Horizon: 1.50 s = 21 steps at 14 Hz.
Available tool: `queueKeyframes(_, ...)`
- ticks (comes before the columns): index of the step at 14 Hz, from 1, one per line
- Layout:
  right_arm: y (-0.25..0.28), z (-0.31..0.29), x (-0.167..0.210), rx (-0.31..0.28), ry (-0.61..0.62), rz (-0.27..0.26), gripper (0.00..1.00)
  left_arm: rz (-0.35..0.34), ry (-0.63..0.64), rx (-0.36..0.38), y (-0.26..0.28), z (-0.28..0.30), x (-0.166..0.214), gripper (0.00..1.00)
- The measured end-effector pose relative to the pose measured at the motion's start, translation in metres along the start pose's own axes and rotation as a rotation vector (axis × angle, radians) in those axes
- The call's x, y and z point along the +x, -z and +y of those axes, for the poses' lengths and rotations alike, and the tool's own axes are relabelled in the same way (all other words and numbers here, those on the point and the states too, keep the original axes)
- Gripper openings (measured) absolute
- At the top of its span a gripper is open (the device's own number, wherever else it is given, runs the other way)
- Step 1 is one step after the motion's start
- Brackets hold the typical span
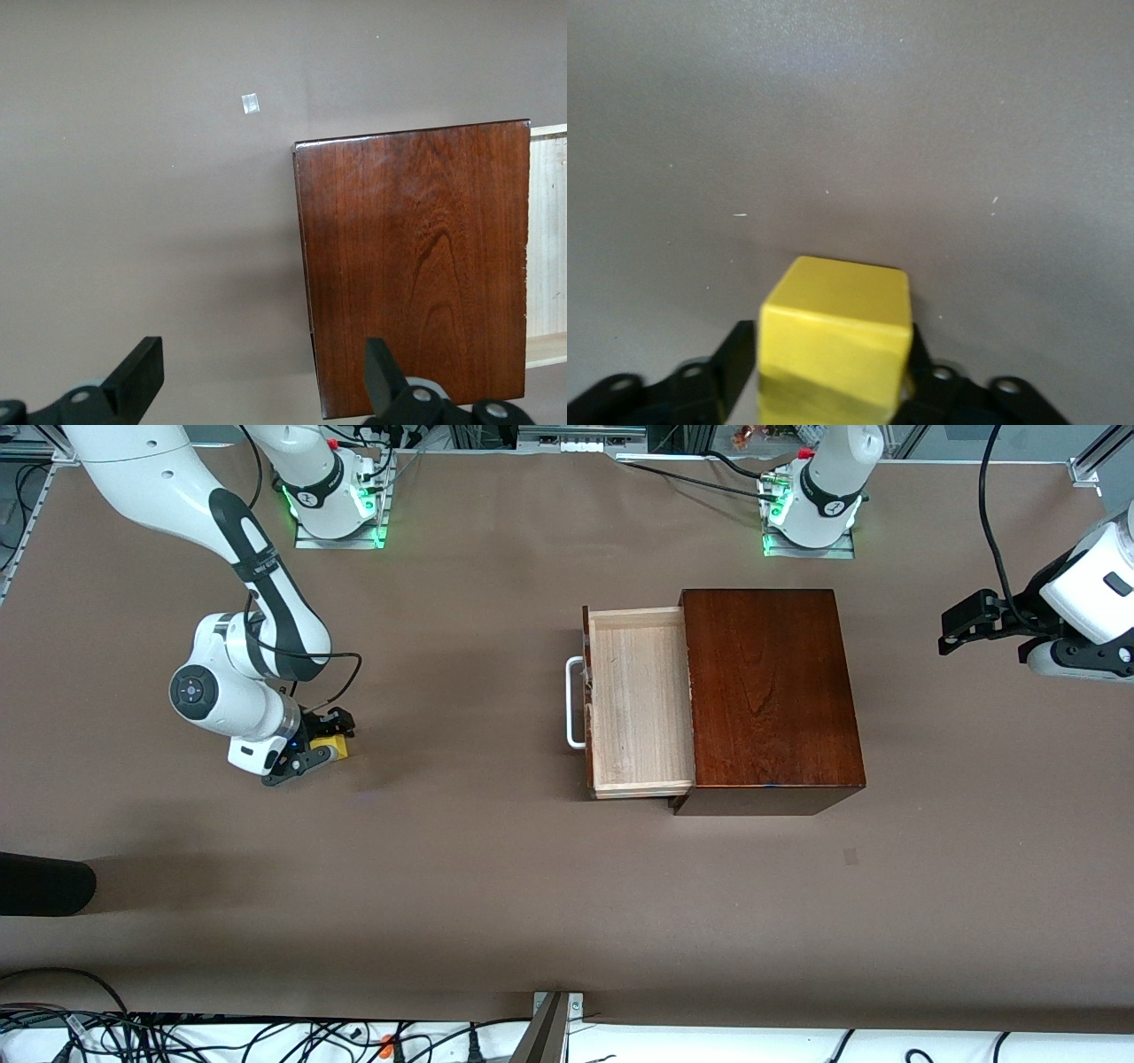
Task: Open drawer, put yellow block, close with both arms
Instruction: 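Grasp the yellow cube with the right gripper and lift it, then carry the yellow cube over the open drawer with the right gripper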
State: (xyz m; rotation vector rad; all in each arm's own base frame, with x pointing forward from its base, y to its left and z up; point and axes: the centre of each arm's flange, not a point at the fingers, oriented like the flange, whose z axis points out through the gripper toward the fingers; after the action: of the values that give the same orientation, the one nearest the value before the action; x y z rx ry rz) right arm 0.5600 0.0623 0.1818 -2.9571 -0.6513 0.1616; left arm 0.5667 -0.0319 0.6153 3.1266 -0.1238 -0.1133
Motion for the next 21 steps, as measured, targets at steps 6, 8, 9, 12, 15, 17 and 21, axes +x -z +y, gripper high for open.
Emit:
queueKeyframes(6, 0.042, 0.000, 0.015, 0.011, -0.024, 0.017, 0.56, -0.004, 0.000, 0.003, -0.002, 0.000, 0.000, 1.00)
queueKeyframes(8, 0.075, -0.005, 0.027, 0.049, -0.074, -0.014, 0.56, -0.004, 0.000, 0.003, -0.002, 0.000, 0.000, 1.00)
queueKeyframes(9, 0.092, -0.008, 0.034, 0.085, -0.117, -0.013, 0.56, -0.004, 0.000, 0.003, -0.002, 0.000, 0.000, 1.00)
queueKeyframes(12, 0.126, -0.038, 0.056, 0.221, -0.248, -0.011, 0.56, -0.004, 0.000, 0.003, -0.002, 0.000, 0.000, 1.00)
queueKeyframes(15, 0.149, -0.092, 0.079, 0.281, -0.408, -0.009, 0.56, -0.004, -0.002, 0.003, -0.002, 0.000, 0.000, 1.00)
queueKeyframes(17, 0.163, -0.140, 0.092, 0.306, -0.514, -0.021, 0.56, -0.004, -0.003, 0.003, -0.002, 0.001, 0.000, 1.00)
queueKeyframes(21, 0.187, -0.225, 0.103, 0.348, -0.714, -0.063, 0.56, -0.004, -0.003, 0.003, -0.002, 0.001, 0.000, 1.00)
